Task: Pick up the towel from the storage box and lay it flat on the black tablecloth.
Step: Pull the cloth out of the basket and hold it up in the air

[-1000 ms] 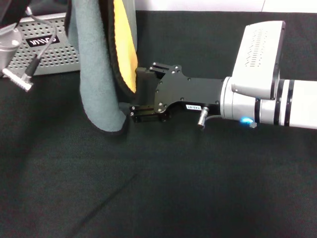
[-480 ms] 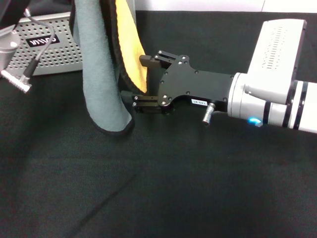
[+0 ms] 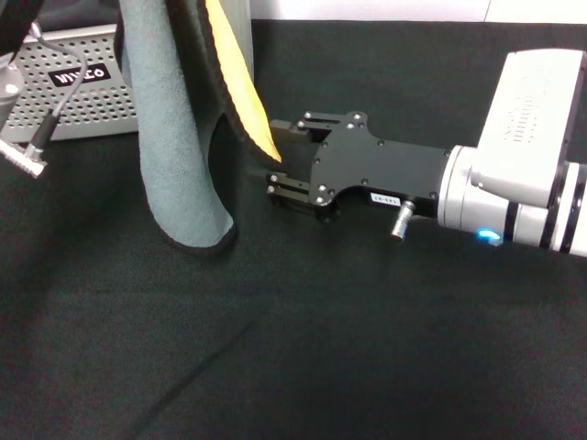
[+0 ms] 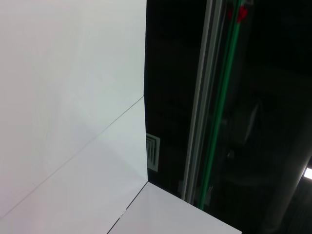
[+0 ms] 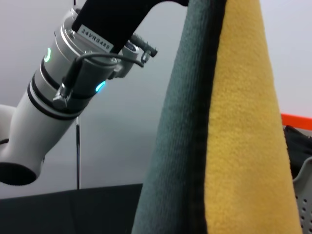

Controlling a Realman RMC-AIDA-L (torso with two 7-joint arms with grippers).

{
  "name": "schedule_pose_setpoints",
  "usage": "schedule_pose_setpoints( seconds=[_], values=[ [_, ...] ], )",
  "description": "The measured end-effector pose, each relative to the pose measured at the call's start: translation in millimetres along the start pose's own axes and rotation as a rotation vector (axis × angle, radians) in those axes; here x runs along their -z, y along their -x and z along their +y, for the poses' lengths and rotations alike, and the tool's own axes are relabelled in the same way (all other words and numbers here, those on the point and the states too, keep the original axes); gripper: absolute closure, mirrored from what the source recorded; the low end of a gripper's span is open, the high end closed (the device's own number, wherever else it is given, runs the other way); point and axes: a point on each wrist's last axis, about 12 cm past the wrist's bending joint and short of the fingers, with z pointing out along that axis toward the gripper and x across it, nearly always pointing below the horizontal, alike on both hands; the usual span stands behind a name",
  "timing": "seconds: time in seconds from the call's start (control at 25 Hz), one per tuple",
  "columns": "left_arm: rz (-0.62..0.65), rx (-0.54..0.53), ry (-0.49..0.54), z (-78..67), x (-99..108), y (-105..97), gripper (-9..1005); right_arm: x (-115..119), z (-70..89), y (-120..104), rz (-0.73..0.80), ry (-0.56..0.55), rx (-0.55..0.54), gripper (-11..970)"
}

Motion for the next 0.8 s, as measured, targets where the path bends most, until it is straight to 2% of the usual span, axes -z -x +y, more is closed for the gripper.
schedule_pose_setpoints(
  seconds=[0.04, 0.12, 0.32, 0.8],
  values=[
    [0.000, 0.000, 0.001, -0.1, 0.3, 0.0, 983, 1.3, 0.2, -1.6, 0.006, -0.002, 0.002, 269],
    [-0.001, 0.000, 0.002, -0.2, 0.7, 0.0, 983, 3.0, 0.5, -2.9, 0.008, -0.007, 0.001, 425],
    [-0.004, -0.001, 0.003, -0.4, 1.2, 0.3, 983, 6.8, 0.6, -4.6, 0.008, -0.017, -0.003, 436],
    [-0.005, 0.002, 0.002, -0.7, 1.7, 0.3, 983, 7.1, -2.3, -3.6, 0.015, -0.026, 0.017, 597]
  ],
)
